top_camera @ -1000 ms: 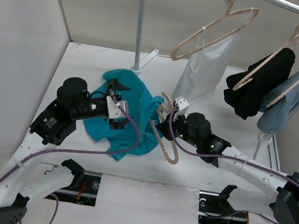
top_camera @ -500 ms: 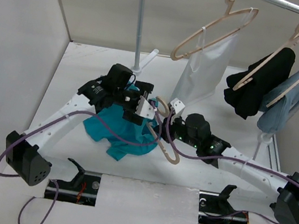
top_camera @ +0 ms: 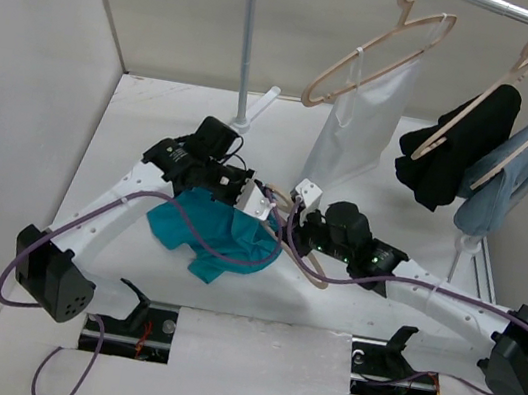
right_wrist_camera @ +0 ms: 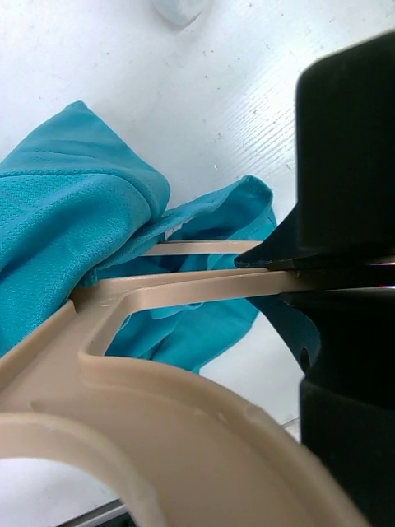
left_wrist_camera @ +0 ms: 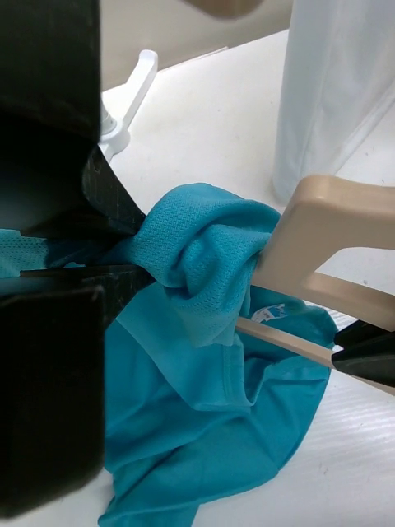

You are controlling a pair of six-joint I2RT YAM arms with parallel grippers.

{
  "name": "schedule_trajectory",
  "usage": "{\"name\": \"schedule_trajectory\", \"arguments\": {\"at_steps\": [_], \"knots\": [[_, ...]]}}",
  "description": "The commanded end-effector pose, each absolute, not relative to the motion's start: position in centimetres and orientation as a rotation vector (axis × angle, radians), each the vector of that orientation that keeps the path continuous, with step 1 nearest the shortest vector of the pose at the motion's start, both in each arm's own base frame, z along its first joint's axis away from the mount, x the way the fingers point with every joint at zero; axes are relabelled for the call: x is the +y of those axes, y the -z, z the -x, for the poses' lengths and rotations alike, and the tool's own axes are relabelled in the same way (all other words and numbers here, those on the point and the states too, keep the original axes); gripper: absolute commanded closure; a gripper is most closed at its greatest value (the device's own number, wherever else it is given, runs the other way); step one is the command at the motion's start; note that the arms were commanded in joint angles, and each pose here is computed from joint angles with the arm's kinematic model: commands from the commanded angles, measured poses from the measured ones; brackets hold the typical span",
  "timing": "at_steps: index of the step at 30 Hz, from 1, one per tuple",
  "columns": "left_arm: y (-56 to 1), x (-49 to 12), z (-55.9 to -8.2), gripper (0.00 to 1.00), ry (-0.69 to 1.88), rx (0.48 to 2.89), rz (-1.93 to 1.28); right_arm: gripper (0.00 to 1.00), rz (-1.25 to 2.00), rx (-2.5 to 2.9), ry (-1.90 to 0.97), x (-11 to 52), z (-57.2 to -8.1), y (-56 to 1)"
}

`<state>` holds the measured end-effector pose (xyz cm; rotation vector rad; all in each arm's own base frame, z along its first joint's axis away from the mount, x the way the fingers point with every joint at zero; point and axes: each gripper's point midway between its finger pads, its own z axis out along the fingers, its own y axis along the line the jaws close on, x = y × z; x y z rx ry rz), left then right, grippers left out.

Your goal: Place the t-shirt on the hanger

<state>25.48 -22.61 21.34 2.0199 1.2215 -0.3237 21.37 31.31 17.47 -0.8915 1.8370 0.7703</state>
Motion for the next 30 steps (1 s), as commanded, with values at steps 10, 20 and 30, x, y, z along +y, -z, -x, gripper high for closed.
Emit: {"name": "schedule_trajectory", "arguments": {"at_steps": [10,20,30], "knots": [[-21.4,-22.1,-21.3,0.82,0.493,1.286,-1.934,1.0,0.835,1.574,-0.842,33.6,-22.6,-25.3],[-17.7,-21.1,-21.5,0.59,0.521,1.381,-2.045,1.0,0.86,1.522,-0.859,33.4,-21.9,-26.6],[-18.8,-20.9,-22.2,1.0,0.491,1.385,-1.974,1.0,0.843,1.519,-0.86,33.2,-21.9,-27.0]]}}
